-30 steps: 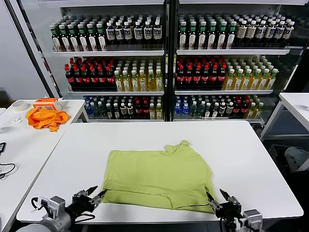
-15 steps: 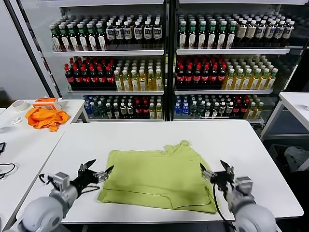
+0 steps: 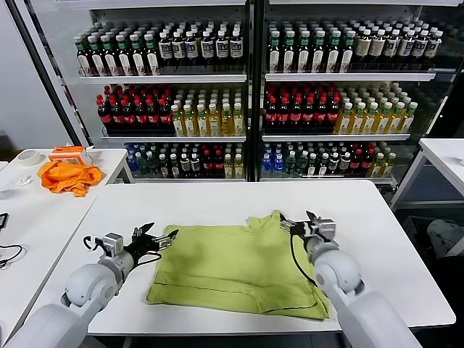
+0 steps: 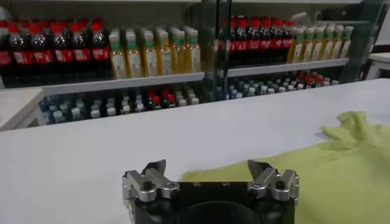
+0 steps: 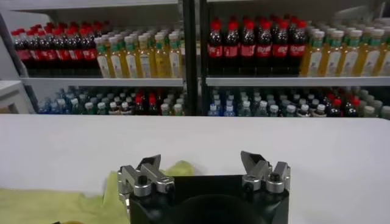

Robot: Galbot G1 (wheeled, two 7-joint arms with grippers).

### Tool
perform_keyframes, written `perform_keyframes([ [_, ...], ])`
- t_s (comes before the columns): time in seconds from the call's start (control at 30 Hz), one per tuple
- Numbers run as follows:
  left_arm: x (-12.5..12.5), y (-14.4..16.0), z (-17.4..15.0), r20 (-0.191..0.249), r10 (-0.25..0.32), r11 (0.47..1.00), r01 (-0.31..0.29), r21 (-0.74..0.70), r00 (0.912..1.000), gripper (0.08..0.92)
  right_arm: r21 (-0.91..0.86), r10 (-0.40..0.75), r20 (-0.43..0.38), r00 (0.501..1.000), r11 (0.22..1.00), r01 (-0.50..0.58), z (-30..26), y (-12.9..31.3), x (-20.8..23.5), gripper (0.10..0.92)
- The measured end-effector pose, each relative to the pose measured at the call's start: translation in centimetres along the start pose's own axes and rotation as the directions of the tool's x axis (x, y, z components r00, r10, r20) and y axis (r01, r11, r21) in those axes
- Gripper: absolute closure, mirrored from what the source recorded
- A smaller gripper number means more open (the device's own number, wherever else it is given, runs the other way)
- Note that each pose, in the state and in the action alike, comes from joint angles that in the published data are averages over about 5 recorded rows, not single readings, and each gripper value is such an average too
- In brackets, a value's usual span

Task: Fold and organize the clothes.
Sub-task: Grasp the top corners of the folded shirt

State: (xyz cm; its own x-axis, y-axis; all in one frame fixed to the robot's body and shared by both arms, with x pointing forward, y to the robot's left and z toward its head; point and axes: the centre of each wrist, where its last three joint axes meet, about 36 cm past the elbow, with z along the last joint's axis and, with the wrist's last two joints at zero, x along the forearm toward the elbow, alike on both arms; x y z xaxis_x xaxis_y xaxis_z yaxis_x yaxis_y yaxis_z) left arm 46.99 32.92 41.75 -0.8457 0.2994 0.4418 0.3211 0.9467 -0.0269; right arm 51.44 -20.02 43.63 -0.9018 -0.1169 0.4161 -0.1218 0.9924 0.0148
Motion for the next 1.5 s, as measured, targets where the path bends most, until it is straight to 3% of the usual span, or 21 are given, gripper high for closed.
perform_keyframes([
  [0.43, -3.6, 1.4, 0.2, -0.038, 0.001, 1.0, 0.0, 0.027, 0.9993, 0.177, -0.012, 0.012, -0.058, 0.998, 1.0, -0.012, 0.7, 2.3, -4.6, 0.2],
  [0.8, -4.9, 2.0, 1.0, -0.068, -0.003, 1.0, 0.005, 0.028, 0.9977, 0.206, -0.017, 0.02, -0.088, 0.996, 1.0, -0.022, 1.1, 2.9, -5.7, 0.2],
  [0.93, -5.0, 2.2, 1.3, -0.08, -0.006, 0.999, 0.009, 0.032, 0.9968, 0.31, -0.028, 0.014, -0.095, 0.995, 0.999, -0.017, 1.3, 3.0, -6.0, 0.244],
  [1.5, -5.4, 2.2, 2.2, -0.085, 0.009, 0.999, -0.005, 0.049, 0.9963, 0.83, -0.066, 0.003, -0.101, 0.995, 0.998, -0.009, 1.3, 3.2, -6.7, 0.731],
])
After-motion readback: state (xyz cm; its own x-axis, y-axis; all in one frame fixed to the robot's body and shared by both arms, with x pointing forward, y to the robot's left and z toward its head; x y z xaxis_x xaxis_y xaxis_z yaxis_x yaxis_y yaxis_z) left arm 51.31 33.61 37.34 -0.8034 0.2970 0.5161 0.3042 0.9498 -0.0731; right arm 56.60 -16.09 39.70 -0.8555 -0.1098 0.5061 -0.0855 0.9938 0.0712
